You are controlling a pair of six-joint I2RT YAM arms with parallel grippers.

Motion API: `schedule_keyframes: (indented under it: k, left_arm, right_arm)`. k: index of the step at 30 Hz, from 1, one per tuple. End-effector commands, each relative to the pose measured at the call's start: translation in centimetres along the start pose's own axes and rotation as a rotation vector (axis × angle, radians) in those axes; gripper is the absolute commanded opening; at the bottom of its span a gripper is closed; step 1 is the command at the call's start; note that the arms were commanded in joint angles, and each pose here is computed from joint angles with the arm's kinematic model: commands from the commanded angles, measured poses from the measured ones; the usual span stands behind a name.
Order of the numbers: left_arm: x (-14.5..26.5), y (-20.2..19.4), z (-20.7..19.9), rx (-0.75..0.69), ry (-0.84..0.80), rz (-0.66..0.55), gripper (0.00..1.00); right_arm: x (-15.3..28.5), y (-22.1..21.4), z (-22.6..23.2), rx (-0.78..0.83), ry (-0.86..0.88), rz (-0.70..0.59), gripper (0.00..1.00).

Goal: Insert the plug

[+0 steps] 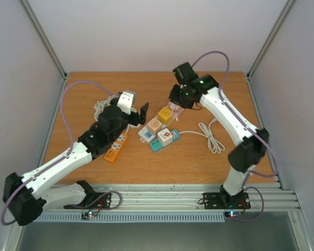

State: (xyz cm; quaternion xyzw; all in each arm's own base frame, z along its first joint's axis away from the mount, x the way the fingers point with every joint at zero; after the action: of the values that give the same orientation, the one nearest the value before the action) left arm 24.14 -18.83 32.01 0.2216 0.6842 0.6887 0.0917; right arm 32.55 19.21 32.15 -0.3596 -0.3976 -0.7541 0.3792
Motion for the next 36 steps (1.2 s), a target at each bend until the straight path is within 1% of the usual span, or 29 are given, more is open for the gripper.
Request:
schedule_keyframes:
  k: [1,4,9,17,24,29,36]
  left_arm:
    - [3.5,2.8,2.4,0.147,0.187,-0.017,0.99]
    - [5.6,3.8,3.0,0.218,0.194,-0.024,0.99]
    - [8.6,4.7,3.7,0.237,0.172,-0.048,0.99]
    - [11.6,5.0,4.5,0.197,0.157,-0.068,0.99]
    - [12.2,5.0,4.8,0.223,0.171,-0.096,0.99]
    - [12.2,4.5,4.8,0.271,0.175,-0.096,0.99]
    - [12.0,4.5,4.7,0.305,0.163,-0.096,0.99]
  right_arm:
    - [-1.1,2.5,0.5,-0.155,-0.206,-0.114,0.01]
    - [-2.2,3.7,0.8,-0.208,-0.284,-0.170,0.01]
    - [-4.3,5.0,1.1,-0.258,-0.356,-0.245,0.01]
    - [-7.6,6.0,1.4,-0.326,-0.400,-0.229,0.01]
    - [-10.0,5.6,1.3,-0.379,-0.413,-0.187,0.01]
    - [-11.2,5.7,0.8,-0.404,-0.424,-0.157,0.01]
    - [-12.1,6.5,0.5,-0.420,-0.422,-0.166,0.01]
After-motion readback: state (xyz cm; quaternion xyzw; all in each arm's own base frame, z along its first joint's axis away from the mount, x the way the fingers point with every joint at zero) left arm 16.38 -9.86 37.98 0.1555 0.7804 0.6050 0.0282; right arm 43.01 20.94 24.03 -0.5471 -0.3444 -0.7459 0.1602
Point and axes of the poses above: each gripper's point midway between its finger pads, its own x axis back along the fingers, its own z axis along the line the jaws close on, y = z × x, the point moved 9 cm from there along x, back along the fingers, and after that the axes turned 1 degree about -x, right-handed, at the moved point
